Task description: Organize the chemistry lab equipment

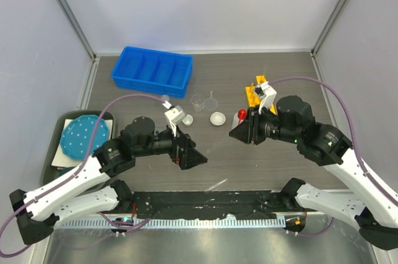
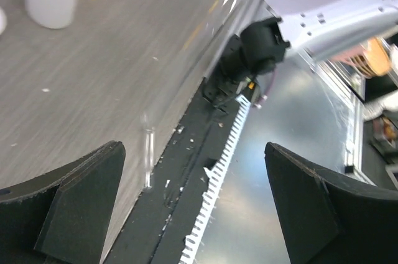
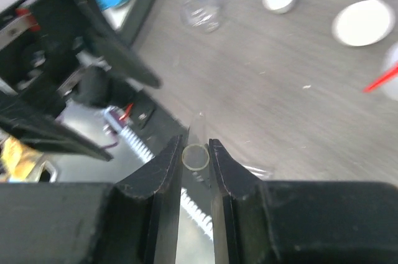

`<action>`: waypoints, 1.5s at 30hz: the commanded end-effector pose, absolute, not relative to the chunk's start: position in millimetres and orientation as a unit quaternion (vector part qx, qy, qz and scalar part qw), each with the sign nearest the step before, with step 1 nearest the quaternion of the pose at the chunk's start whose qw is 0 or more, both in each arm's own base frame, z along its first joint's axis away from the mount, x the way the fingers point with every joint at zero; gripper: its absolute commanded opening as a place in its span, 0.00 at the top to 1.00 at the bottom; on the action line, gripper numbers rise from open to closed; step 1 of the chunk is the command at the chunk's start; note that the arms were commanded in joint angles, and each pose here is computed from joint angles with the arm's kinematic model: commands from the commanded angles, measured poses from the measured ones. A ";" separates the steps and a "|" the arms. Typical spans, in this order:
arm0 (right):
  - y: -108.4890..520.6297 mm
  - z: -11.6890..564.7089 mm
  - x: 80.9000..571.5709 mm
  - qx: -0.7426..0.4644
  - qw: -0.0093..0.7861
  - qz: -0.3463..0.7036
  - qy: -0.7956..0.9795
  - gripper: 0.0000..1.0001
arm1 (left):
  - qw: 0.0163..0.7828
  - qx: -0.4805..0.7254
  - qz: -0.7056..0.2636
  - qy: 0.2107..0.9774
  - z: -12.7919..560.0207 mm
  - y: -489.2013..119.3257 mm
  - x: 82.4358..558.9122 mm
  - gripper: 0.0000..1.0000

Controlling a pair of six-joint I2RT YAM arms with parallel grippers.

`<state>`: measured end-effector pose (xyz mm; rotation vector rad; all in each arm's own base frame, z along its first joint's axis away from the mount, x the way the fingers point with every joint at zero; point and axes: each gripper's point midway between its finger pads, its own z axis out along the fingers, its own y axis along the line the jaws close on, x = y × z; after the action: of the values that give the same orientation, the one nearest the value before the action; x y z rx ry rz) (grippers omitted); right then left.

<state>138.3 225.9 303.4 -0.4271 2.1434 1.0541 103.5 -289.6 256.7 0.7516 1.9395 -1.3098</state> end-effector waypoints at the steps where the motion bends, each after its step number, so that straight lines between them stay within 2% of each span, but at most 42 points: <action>1: 191.8 328.5 191.3 -0.101 0.460 0.285 0.835 0.80 | 0.376 0.238 -0.426 0.788 257.2 -256.1 122.3 0.00; 6: 157.5 358.5 235.7 -0.033 0.533 0.166 0.829 0.83 | 0.400 0.233 -0.434 0.772 268.0 -239.1 113.7 0.00; 10: 127.0 377.6 263.9 0.019 0.569 0.067 0.820 0.83 | 0.398 0.236 -0.432 0.774 264.2 -233.9 109.4 0.00; 13: 116.0 385.3 286.1 0.037 0.571 0.035 0.819 0.83 | 0.396 0.236 -0.439 0.771 263.6 -234.4 107.3 0.00; 16: 96.0 382.3 314.6 0.066 0.557 0.029 0.827 0.86 | 0.388 0.233 -0.434 0.779 259.5 -235.3 107.8 0.00; 23: 48.8 353.4 367.1 0.122 0.525 -0.006 0.842 0.87 | 0.381 0.231 -0.414 0.794 252.3 -231.1 110.1 0.00; 28: 46.4 328.8 395.1 0.133 0.504 -0.014 0.853 0.87 | 0.376 0.233 -0.411 0.797 247.6 -229.5 108.5 0.00; 45: 51.3 277.9 438.7 0.135 0.464 -0.021 0.875 0.87 | 0.360 0.232 -0.410 0.805 239.5 -229.8 105.2 0.00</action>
<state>420.7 50.8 258.9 0.3165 2.2284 -0.0854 105.8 -228.9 238.2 0.5927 2.0831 -1.0483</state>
